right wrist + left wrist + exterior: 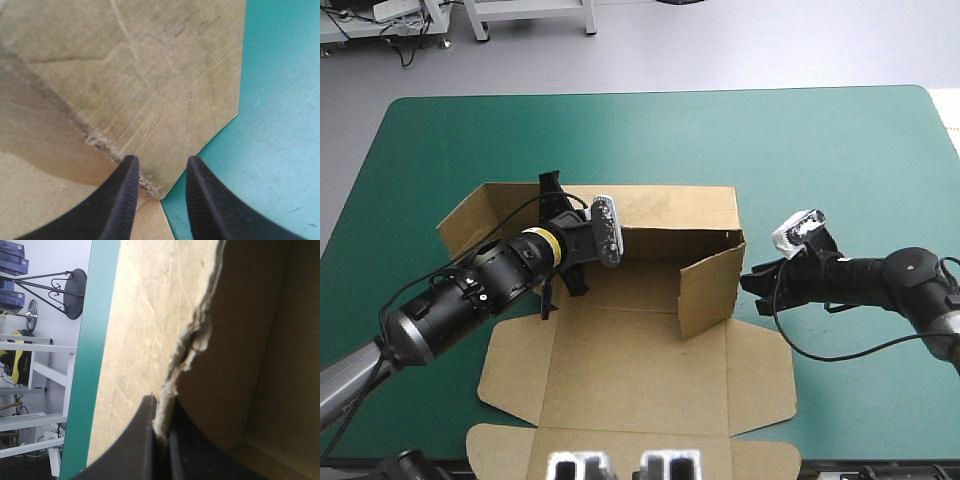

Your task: Fold the box

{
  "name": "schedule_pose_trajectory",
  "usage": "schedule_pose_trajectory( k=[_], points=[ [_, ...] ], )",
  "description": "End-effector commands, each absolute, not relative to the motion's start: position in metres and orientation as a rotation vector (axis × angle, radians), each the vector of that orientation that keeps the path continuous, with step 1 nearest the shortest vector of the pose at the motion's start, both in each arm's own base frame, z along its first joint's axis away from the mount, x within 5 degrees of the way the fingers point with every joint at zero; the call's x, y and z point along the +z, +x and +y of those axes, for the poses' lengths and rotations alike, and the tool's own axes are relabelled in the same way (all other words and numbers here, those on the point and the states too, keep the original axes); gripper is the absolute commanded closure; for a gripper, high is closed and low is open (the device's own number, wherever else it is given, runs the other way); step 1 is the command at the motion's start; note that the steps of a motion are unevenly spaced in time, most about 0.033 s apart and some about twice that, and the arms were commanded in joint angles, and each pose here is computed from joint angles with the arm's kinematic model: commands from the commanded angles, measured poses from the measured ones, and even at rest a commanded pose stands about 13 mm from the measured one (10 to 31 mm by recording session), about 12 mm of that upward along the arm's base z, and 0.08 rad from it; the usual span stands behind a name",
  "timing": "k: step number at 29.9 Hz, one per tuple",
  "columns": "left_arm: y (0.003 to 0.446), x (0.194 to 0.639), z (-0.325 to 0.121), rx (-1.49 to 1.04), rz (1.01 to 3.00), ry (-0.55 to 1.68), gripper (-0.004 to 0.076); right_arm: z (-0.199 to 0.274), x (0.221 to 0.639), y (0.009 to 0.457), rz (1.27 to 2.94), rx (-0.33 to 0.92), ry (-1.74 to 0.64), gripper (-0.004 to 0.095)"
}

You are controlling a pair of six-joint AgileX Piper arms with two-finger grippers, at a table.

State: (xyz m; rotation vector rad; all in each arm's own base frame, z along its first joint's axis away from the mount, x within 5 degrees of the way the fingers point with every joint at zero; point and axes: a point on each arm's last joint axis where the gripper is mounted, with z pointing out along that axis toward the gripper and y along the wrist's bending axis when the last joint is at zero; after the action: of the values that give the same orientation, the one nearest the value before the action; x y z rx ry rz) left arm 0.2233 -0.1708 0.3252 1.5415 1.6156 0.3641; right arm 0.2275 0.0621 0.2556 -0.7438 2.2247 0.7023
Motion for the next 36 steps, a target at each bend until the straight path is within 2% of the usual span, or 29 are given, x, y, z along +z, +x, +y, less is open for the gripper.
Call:
schedule_pose_trajectory(
  k=[1,9,17,25,29,36],
  points=[
    [0.220,0.330,-0.174,0.274,1.659,1.480,0.0734,0.067,0.270,0.222,2.166,0.776,-0.771,0.0530],
    [0.220,0.330,-0.174,0.274,1.659,1.480,0.0734,0.066,0.272,0.227,2.149,0.750,-0.713,0.0502],
    [0.220,0.330,-0.174,0.287,1.639,1.501,0.0734,0.068,0.282,0.236,2.001,0.766,-0.648,0.0480],
    [0.220,0.332,-0.176,0.271,1.612,1.485,0.0734,0.065,0.283,0.241,1.993,0.714,-0.583,0.0480],
    [0.221,0.334,-0.179,0.249,1.582,1.464,0.0734,0.066,0.277,0.246,2.014,0.710,-0.559,0.0511],
    [0.221,0.335,-0.180,0.242,1.574,1.457,0.0734,0.087,0.257,0.255,2.062,0.649,-0.631,0.0644]
  ],
)
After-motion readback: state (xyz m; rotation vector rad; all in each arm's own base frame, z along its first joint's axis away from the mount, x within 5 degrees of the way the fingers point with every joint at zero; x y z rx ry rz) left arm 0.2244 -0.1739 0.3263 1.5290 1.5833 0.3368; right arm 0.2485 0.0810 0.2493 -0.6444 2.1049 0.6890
